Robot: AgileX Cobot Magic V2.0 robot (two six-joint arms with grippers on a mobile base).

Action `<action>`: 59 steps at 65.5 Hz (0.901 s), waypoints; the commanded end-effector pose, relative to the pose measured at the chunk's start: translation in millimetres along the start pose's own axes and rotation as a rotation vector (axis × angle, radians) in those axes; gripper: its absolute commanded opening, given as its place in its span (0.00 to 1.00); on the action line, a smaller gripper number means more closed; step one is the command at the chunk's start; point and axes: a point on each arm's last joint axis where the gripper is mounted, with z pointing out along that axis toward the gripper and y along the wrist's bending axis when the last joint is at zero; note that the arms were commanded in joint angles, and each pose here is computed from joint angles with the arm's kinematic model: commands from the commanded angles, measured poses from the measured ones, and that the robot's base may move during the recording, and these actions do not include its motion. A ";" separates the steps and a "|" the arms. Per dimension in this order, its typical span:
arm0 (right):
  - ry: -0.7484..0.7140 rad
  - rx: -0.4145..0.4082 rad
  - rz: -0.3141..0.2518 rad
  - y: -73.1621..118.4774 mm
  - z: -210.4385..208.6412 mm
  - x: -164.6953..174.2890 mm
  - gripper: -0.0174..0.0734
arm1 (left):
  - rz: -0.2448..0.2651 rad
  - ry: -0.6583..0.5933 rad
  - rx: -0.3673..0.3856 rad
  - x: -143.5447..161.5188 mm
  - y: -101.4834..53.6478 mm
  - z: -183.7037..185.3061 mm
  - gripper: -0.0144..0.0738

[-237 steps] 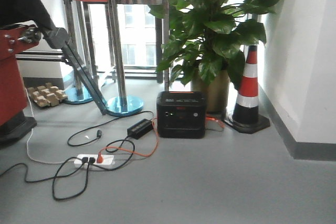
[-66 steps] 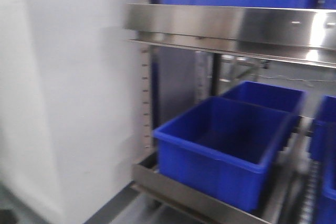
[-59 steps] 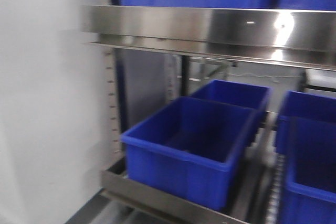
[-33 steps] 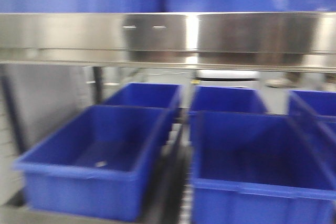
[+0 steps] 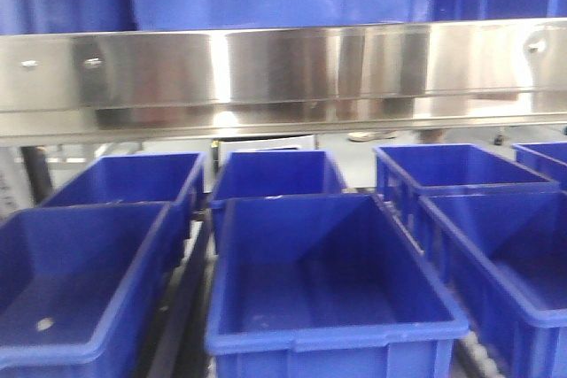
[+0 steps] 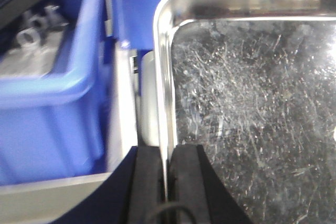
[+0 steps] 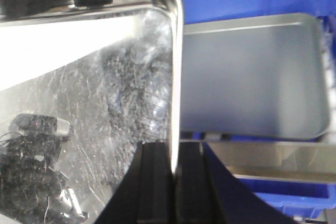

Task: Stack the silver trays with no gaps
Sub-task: 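Hold the tray while the base drives up to another shelf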

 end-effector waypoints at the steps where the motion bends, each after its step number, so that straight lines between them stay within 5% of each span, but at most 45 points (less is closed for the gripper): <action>1: -0.052 0.019 -0.029 -4.8 -8.3 -7.1 0.11 | 0.028 -0.036 -0.039 -5.2 6.0 -5.4 0.15; 59: -0.052 0.019 -0.029 -4.8 -8.3 -7.1 0.11 | 0.028 -0.036 -0.039 -5.2 6.0 -5.4 0.15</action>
